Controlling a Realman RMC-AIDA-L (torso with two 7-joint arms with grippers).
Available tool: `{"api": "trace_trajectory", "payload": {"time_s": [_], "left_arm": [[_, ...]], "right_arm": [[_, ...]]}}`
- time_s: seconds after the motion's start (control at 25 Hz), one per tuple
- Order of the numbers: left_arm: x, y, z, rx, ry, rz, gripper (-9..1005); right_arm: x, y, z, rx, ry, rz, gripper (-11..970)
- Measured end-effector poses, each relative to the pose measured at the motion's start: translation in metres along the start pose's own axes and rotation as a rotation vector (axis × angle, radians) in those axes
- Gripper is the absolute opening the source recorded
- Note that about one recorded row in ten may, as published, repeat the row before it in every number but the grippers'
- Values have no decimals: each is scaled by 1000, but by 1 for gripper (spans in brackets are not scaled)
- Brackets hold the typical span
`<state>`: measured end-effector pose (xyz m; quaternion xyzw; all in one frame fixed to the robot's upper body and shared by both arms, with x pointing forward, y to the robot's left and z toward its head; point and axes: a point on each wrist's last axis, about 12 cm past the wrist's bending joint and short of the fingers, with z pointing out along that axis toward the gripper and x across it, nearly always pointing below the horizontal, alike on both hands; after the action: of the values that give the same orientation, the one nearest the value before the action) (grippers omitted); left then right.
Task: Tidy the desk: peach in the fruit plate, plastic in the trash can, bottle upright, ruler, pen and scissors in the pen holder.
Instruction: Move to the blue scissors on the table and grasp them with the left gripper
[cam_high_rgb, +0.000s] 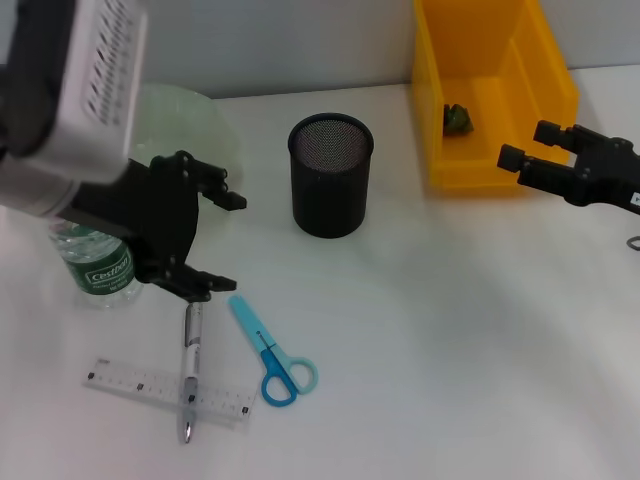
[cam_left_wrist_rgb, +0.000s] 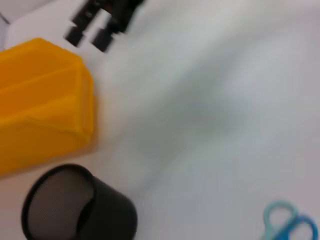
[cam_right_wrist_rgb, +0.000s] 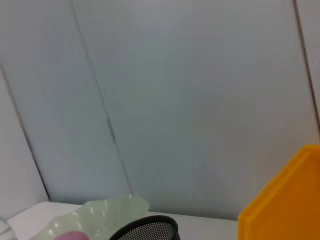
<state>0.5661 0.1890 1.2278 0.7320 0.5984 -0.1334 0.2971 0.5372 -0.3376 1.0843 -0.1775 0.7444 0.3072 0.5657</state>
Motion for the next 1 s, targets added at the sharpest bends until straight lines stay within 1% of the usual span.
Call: {"api": "trace_trajectory", "payload": {"time_s": [0.04, 0.08, 0.16, 0.2, 0.28, 0.32, 0.4, 0.52, 0.56, 0.6, 0.64, 0.68, 0.76, 0.8, 0.84, 0.92, 1.0], "left_arm": [[0, 0, 0, 0, 0, 0, 809], [-1, 3, 8, -4, 64, 120, 809], [-1, 3, 8, -4, 64, 120, 809], [-3, 5, 15, 16, 126, 186, 808], [-3, 5, 15, 16, 126, 186, 808], [-9, 6, 25, 53, 181, 323, 808], [-12, 8, 31, 81, 185, 381, 808], [-12, 8, 44, 117, 204, 431, 807], [-12, 8, 44, 117, 204, 431, 807], [-12, 8, 59, 145, 248, 478, 807], [-12, 8, 59, 145, 248, 478, 807], [-11, 7, 65, 161, 265, 496, 807], [-11, 8, 67, 166, 270, 505, 807], [-12, 8, 73, 186, 280, 536, 807], [-12, 8, 74, 187, 281, 537, 807], [-14, 8, 76, 194, 284, 553, 806], [-18, 6, 83, 220, 292, 584, 806]], "right_arm": [[0, 0, 0, 0, 0, 0, 815], [1, 0, 1, 3, 2, 9, 815], [1, 1, 5, 4, 8, 21, 815], [2, 2, 8, 2, 14, 29, 815], [2, 2, 9, 2, 16, 33, 815], [2, 2, 10, 5, 18, 36, 815], [2, 3, 13, 7, 18, 41, 816], [2, 4, 15, 6, 17, 42, 816], [2, 4, 16, 5, 18, 42, 816], [3, 5, 17, 3, 20, 43, 816], [3, 5, 17, 3, 20, 43, 816], [4, 6, 18, 1, 22, 44, 816], [5, 8, 20, 0, 28, 45, 816], [6, 8, 20, 0, 34, 45, 816], [8, 8, 21, 1, 40, 46, 815], [9, 9, 21, -1, 49, 47, 815], [10, 9, 22, -3, 51, 48, 815]]}}
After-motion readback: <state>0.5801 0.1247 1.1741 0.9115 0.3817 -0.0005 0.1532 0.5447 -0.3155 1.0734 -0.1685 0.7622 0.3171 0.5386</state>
